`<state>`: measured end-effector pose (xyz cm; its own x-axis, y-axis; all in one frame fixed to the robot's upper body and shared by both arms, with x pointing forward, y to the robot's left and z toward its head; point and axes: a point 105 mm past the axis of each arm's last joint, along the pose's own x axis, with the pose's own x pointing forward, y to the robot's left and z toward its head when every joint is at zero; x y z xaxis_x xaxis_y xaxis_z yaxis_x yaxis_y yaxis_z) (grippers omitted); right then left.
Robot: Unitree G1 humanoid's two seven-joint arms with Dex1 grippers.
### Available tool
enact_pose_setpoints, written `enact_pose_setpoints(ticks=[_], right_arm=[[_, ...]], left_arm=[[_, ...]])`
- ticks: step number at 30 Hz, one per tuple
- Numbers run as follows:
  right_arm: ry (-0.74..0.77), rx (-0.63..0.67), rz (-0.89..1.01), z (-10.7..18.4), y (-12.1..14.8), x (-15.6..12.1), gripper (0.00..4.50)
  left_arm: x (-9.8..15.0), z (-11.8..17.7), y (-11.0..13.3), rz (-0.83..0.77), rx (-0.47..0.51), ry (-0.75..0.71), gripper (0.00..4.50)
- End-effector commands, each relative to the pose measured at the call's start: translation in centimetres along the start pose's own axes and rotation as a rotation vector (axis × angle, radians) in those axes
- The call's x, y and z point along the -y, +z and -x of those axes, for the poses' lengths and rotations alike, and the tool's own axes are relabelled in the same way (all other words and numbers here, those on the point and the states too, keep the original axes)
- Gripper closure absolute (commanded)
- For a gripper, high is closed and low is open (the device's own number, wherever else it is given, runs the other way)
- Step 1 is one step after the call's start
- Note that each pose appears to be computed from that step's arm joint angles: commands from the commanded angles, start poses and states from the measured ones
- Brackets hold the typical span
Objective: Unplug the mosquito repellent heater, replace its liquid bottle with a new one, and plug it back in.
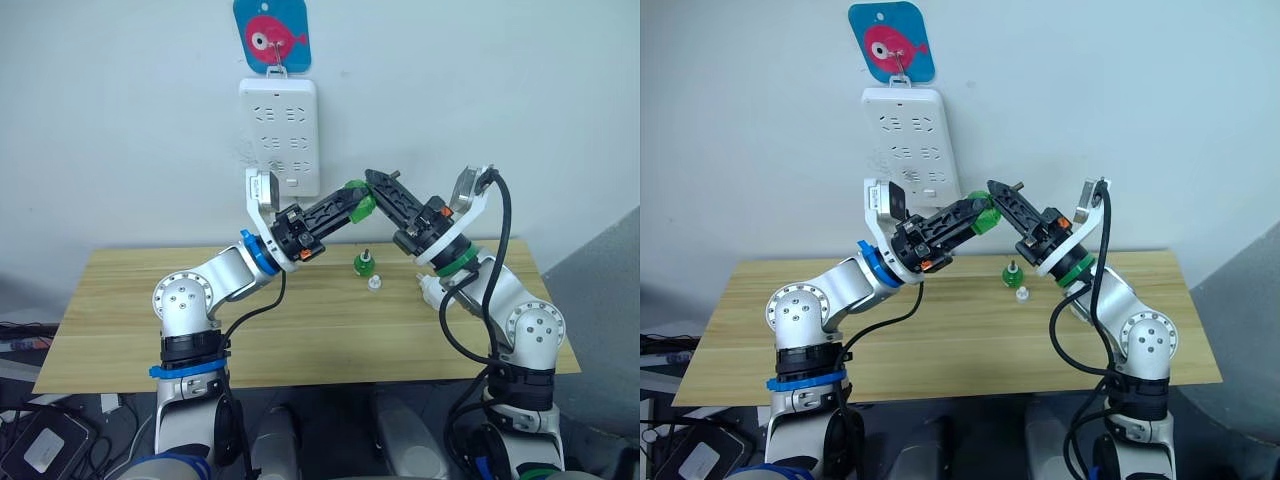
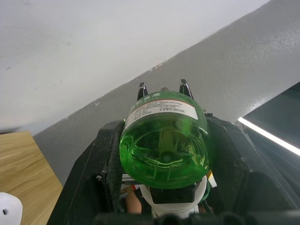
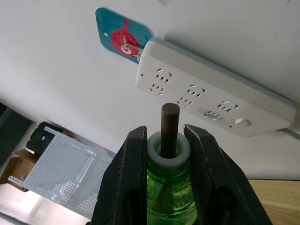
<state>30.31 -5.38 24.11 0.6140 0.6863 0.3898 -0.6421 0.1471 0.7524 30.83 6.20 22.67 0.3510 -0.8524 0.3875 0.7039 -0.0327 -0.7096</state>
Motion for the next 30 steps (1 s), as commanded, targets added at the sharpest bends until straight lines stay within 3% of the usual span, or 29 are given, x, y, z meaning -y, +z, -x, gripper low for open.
enact_pose_setpoints(ticks=[1,5,11,14,16,22,30], right_arm=[[0.064,-0.021,0.004,-0.1,-0.4,-1.6,3.68],[0.044,-0.004,-0.019,0.1,0.0,-1.3,3.68],[-0.064,0.063,0.051,1.4,2.3,0.4,1.62],[-0.227,0.053,0.193,4.0,4.2,2.9,0.62],[-0.364,-0.04,0.378,5.9,5.1,4.8,0.06],[-0.668,-0.522,0.942,10.8,6.6,9.5,0.0],[-0.757,-0.974,1.053,13.3,6.5,11.9,0.0]], left_arm=[[0.7,0.0,0.2,-0.011,0.004,-0.033,2.18],[0.6,0.2,0.3,-0.012,0.016,-0.025,2.18],[0.5,1.6,0.5,-0.034,0.011,0.011,2.18],[-0.1,2.8,0.5,-0.069,0.003,0.077,2.18],[-0.7,3.6,0.4,-0.098,-0.009,0.131,2.18],[-2.0,5.5,-1.0,-0.249,-0.138,0.239,2.18],[-2.3,5.9,-3.2,-0.373,-0.262,0.229,2.18]])
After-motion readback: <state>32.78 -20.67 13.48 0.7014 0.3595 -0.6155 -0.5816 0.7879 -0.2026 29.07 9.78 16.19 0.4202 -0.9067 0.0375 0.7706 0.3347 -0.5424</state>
